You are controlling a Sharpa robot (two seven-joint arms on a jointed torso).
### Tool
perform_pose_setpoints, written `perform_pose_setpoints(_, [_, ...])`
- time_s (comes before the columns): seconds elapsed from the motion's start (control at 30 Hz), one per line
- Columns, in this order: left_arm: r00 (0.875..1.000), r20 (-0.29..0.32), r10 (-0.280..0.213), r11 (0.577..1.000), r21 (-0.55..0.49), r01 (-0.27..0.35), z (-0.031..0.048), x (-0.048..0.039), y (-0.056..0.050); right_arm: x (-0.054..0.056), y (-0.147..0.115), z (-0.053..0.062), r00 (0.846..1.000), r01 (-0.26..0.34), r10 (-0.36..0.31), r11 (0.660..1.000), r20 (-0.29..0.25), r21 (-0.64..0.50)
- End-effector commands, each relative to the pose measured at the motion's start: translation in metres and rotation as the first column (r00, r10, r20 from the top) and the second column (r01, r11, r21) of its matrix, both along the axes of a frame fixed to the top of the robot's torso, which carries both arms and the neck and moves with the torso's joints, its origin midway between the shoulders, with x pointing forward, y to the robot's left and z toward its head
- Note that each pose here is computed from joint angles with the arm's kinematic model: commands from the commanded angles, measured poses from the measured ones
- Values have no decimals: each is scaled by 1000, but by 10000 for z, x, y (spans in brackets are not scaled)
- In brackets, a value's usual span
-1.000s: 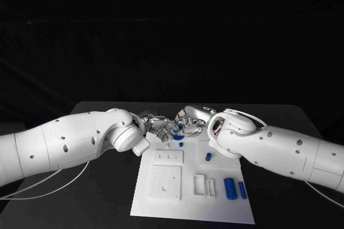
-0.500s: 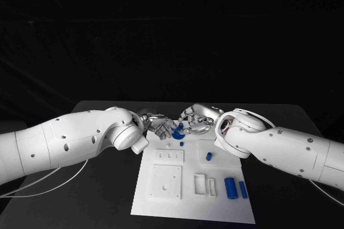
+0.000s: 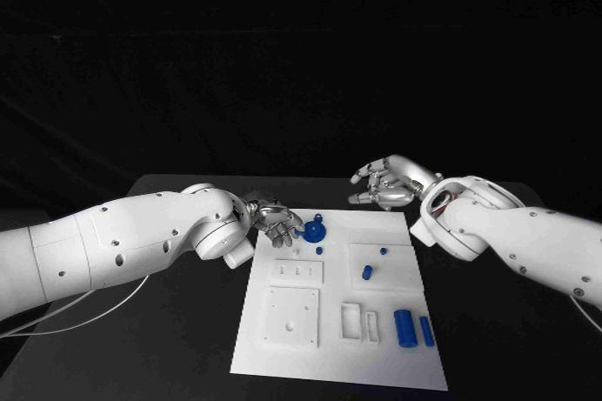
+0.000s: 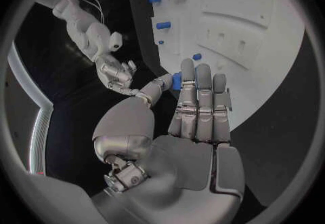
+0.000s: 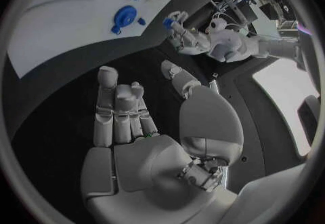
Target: Assemble the parts on the task board
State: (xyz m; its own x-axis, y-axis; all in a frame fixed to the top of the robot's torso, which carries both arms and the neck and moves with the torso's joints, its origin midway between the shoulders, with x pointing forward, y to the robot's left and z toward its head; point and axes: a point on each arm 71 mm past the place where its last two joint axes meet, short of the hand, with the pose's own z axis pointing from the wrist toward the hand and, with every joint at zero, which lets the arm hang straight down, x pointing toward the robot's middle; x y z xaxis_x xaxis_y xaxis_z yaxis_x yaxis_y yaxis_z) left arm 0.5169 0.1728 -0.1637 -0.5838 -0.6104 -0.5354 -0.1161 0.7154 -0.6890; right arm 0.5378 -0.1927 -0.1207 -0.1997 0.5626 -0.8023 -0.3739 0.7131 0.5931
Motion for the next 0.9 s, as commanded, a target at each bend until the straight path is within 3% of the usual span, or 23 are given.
perform_pose_setpoints(0.03, [995, 25, -96, 974, 210, 89, -22, -9, -5, 108, -167, 147, 997, 69, -71, 991, 11, 118])
perform_pose_setpoints(0.2, [990, 9, -142, 950, 283, 134, -42, -27, -47, 278, -377, 317, 987, 153, -159, 971, 19, 184])
perform_pose_setpoints(0.4, [988, -15, -154, 938, 311, 151, -68, -37, -79, 393, -414, 467, 982, 177, -188, 956, 22, 236])
perform_pose_setpoints(0.67, [988, -23, -155, 934, 324, 153, -182, -64, -116, 480, -371, 464, 981, 193, -181, 915, -67, 354])
perform_pose_setpoints(0.9, [987, -38, -157, 933, 321, 161, -283, -88, -145, 514, -321, 458, 982, 186, -167, 908, -83, 374])
